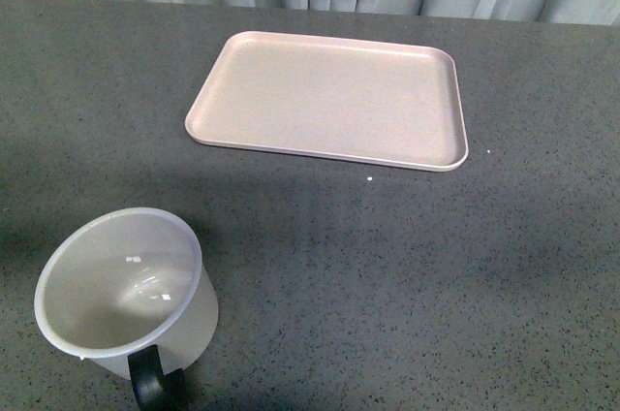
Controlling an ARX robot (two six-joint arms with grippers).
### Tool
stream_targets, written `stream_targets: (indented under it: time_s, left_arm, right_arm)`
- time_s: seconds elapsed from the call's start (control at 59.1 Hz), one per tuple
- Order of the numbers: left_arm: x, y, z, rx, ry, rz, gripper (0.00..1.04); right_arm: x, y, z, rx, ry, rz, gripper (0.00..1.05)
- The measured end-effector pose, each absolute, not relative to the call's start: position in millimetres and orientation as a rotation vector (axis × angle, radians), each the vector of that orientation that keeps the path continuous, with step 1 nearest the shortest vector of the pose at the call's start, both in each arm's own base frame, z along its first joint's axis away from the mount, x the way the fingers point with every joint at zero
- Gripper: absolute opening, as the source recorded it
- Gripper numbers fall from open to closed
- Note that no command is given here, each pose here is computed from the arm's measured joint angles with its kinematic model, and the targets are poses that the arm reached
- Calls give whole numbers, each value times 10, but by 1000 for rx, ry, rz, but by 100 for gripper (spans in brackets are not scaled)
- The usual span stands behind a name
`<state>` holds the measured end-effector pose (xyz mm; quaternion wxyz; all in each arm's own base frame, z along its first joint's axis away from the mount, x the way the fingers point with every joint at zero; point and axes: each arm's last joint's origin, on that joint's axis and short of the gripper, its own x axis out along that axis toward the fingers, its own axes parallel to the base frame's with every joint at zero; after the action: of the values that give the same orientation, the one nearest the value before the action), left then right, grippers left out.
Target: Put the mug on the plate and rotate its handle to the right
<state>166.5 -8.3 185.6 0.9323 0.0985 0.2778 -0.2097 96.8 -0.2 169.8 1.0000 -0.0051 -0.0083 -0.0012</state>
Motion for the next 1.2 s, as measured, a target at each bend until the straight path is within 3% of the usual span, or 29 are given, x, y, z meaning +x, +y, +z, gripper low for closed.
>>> stream_targets:
  time_s: [0.237,0.406,1.201]
  left_arm:
    - [1914,-227,1602,267,696,-520,95]
    - [2009,-366,1551,293,711,-576,95]
    - [2562,-628,1208,370,873,-619,95]
  right_arm:
    - [968,-2,1698,-10,-17,-2,96]
    - [968,-2,1698,-10,-17,-2,96]
    - [968,-2,1698,-10,-17,-2,96]
